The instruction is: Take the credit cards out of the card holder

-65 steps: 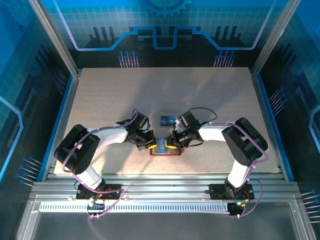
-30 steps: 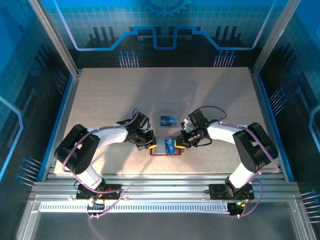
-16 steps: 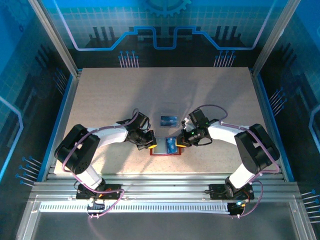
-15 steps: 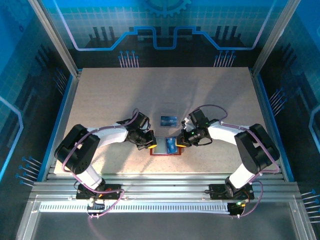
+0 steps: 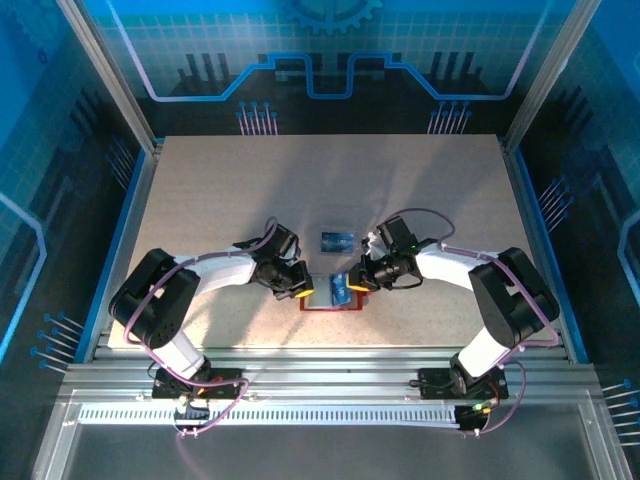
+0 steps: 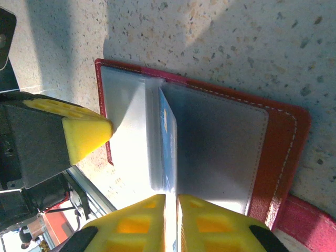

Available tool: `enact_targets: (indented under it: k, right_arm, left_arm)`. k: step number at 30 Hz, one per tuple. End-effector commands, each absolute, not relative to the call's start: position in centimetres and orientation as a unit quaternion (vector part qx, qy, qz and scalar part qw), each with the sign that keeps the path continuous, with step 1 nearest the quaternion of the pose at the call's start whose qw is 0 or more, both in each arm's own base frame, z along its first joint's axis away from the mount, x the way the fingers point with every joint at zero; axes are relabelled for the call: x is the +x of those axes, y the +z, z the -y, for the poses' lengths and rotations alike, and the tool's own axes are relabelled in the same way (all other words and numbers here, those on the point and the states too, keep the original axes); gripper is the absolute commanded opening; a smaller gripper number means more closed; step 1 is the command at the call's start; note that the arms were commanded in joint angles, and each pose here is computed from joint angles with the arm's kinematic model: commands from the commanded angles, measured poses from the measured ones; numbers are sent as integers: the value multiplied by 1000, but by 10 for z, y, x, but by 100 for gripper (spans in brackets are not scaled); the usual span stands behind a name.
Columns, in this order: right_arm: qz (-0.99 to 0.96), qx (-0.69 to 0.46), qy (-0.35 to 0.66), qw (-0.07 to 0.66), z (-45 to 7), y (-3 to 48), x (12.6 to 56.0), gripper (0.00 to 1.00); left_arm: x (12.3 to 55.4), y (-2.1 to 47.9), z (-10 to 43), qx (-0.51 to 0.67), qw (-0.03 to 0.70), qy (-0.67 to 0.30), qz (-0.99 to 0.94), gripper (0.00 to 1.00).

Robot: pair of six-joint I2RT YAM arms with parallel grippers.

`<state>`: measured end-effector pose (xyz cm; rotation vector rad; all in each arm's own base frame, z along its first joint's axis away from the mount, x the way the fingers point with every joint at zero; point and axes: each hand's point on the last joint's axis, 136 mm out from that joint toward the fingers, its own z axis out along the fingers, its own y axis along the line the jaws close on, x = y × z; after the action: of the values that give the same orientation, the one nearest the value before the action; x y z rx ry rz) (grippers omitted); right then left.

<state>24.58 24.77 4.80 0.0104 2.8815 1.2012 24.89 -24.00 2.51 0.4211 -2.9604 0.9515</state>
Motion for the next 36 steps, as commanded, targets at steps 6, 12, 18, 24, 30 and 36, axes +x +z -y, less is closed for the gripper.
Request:
enact_targets:
  k: [6, 12, 18, 24, 30, 36]
  right_arm:
    - [-922, 5, 386, -10, -251, 39, 238, 15]
    - [-922, 4, 387, -10, -252, 39, 239, 14]
    - [-922, 3, 386, -3, -251, 43, 240, 9]
    - [-924, -8, 382, 14, -247, 56, 242, 7]
    - [-936, -38, 349, 36, -237, 70, 247, 6]
    - [-939, -86, 328, 63, -232, 90, 257, 4]
  left_arm:
    - [249, 27, 239, 130, 0, 293, 947, 11]
    - [249, 28, 239, 129, -2, 293, 947, 11]
    - [251, 36, 240, 130, -11, 302, 945, 13]
    - [257, 54, 237, 127, -41, 308, 942, 16]
    - [258, 58, 225, 136, -59, 303, 941, 17]
    - [257, 58, 212, 153, -72, 305, 937, 17]
